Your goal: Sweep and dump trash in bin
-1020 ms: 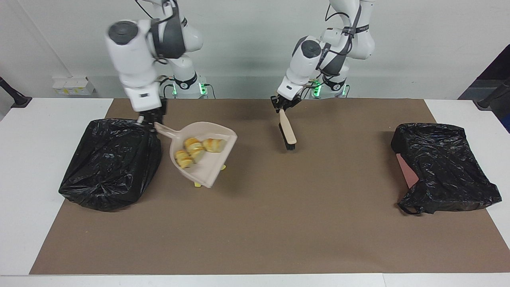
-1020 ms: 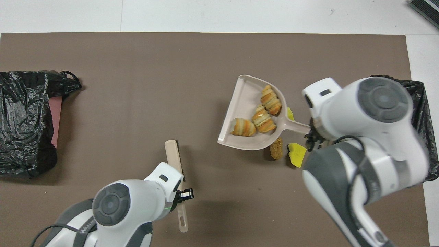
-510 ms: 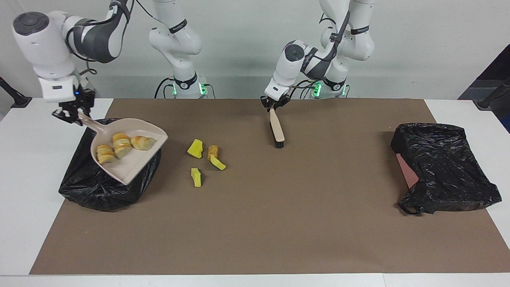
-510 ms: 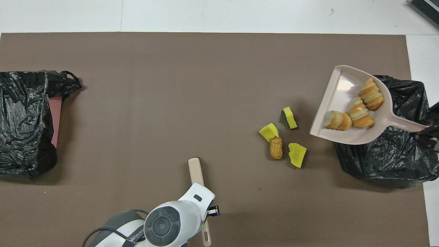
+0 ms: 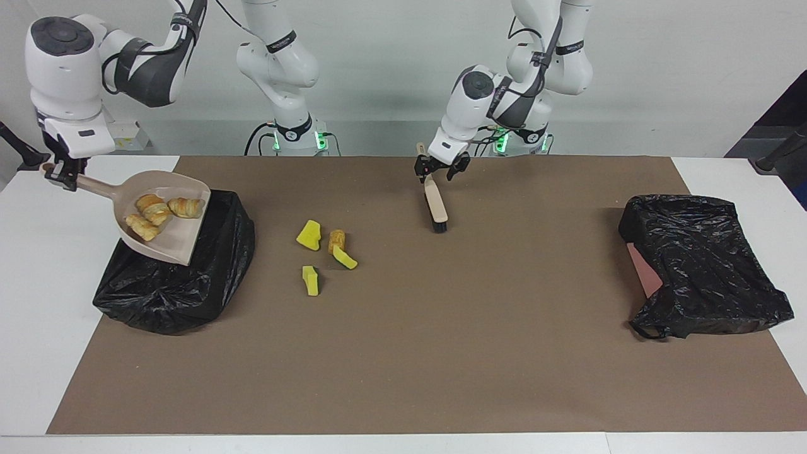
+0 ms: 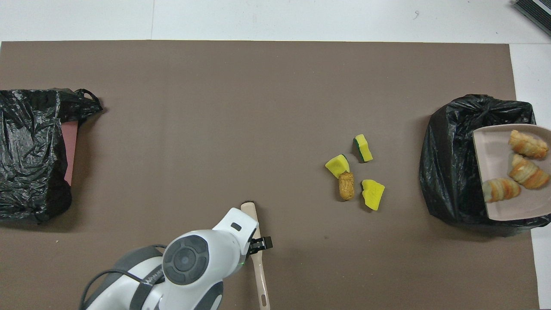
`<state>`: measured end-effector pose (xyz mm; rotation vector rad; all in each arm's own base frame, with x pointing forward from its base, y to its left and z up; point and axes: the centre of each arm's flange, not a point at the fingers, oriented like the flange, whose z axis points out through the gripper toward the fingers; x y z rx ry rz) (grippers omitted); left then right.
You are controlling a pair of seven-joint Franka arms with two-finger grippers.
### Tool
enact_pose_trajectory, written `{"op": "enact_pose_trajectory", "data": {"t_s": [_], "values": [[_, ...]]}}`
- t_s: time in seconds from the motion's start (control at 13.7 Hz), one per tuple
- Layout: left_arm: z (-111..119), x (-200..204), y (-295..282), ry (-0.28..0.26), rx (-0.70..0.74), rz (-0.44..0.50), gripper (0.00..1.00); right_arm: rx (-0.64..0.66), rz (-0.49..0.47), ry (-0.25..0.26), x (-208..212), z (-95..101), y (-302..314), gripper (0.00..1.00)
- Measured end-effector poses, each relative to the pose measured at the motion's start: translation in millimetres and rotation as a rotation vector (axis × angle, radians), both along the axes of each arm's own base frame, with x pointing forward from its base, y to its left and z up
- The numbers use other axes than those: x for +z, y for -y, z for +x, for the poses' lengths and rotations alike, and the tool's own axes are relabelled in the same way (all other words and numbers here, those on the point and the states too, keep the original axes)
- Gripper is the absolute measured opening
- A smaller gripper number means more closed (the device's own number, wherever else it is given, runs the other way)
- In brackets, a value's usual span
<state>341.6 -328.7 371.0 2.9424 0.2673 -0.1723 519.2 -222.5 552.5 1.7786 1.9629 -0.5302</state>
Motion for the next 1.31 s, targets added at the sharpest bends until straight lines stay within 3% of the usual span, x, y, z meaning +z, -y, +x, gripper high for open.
{"op": "enact_pose_trajectory", "data": {"t_s": [0.22,0.58,0.73,0.95,1.17,1.31], "values": [[58.5,40.3,-42.3,0.031,-0.005,-0.003,1.0,0.135,-0.103,-0.039,1.9,6.9,-4.0,0.32],[124.8,96.5,-132.8,0.045,-0.076,-0.022,1.0,0.206,-0.237,-0.091,3.4,9.5,-1.6,0.32],[143.5,123.1,-172.2,0.052,-0.119,-0.022,1.0,0.209,-0.259,-0.067,20.0,10.4,-3.8,0.32],[164.0,161.0,-210.7,0.068,-0.171,0.054,1.0,0.182,-0.283,-0.026,55.6,5.4,-25.3,0.32],[182.2,191.3,-237.7,0.066,-0.199,0.106,1.0,-0.022,-0.271,0.047,74.3,-4.4,-59.1,0.32],[190.7,213.0,-247.7,0.052,-0.202,0.127,1.0,-0.189,-0.187,0.122,68.5,-5.5,-104.0,0.32]]}}
